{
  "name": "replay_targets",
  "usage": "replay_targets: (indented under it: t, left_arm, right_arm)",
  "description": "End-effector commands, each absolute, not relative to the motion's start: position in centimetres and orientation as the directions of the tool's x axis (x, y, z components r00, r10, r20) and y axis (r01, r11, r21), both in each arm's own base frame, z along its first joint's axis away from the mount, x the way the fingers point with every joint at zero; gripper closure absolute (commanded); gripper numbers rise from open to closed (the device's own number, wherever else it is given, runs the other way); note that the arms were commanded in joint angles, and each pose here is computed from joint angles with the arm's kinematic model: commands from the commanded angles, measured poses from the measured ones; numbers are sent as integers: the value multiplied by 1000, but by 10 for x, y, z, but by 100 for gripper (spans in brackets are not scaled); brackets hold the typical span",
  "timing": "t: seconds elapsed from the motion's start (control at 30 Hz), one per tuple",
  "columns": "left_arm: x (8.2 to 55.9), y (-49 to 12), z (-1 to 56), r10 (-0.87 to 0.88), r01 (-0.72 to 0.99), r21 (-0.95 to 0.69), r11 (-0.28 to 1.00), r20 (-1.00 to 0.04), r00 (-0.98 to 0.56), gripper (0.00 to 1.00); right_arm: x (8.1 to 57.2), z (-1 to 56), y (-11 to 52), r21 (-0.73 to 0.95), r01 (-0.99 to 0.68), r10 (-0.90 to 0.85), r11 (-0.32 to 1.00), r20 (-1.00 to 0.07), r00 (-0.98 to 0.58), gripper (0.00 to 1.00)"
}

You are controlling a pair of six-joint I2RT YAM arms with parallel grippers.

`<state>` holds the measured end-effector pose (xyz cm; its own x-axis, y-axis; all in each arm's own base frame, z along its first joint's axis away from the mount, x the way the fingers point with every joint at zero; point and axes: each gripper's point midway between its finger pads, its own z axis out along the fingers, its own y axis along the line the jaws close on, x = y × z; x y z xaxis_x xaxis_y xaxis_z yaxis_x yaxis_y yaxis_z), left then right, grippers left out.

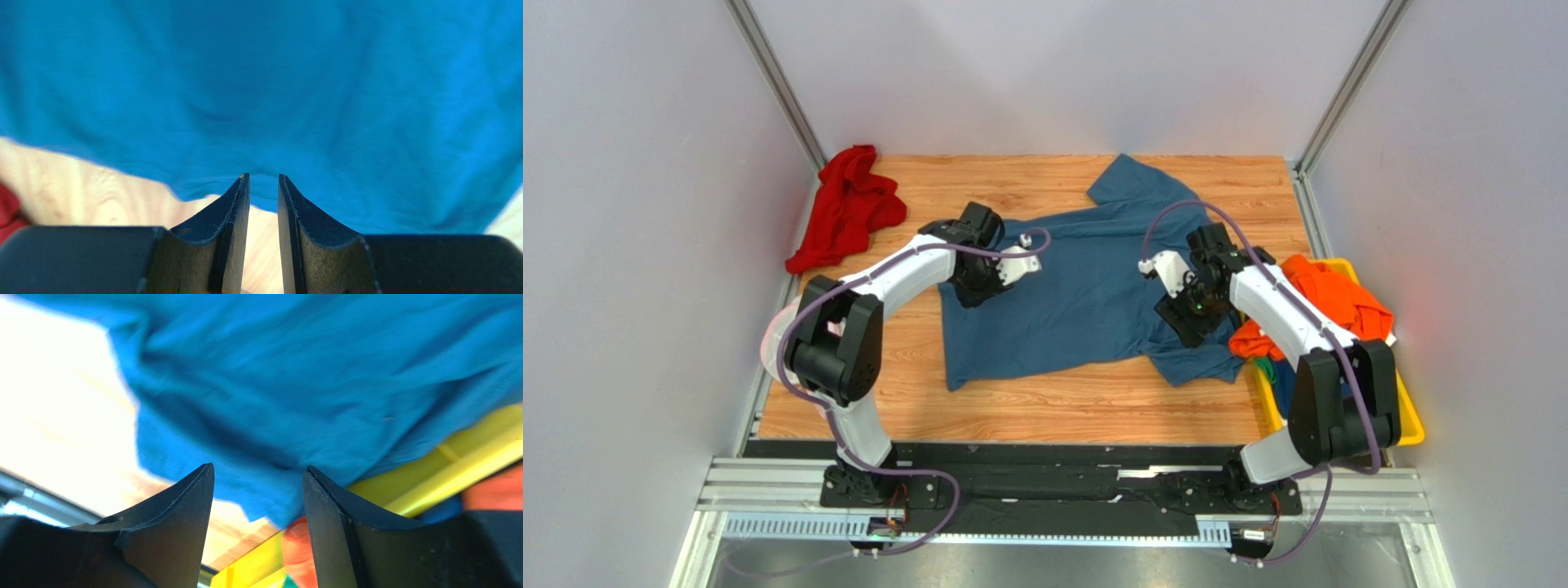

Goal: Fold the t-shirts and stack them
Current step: Flatten out the tshirt

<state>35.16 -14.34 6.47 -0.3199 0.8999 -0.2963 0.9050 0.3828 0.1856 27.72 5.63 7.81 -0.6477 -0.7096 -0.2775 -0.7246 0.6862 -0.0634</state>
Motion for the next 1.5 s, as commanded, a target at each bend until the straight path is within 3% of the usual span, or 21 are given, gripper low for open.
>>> replay_targets:
  t: [0.0, 0.27, 0.8, 1.47]
  left_arm:
    - [342, -142, 69, 914, 917, 186, 353, -277, -295, 67]
    - [338, -134, 55, 933, 925, 185, 332, -211, -292, 68]
    - [387, -122, 16, 966, 936, 241, 257, -48, -253, 71]
    - [393, -25, 10, 907, 895, 174, 411, 22, -421, 76]
  right_arm:
    - [249, 83, 67, -23, -798, -767, 603, -292, -571, 43]
    - [211, 71, 82, 45, -851, -818, 523, -254, -516, 45]
    - [242, 71, 90, -1, -842, -809, 539, -278, -518, 48]
    - [256, 87, 86, -70, -823, -797, 563, -310, -519, 49]
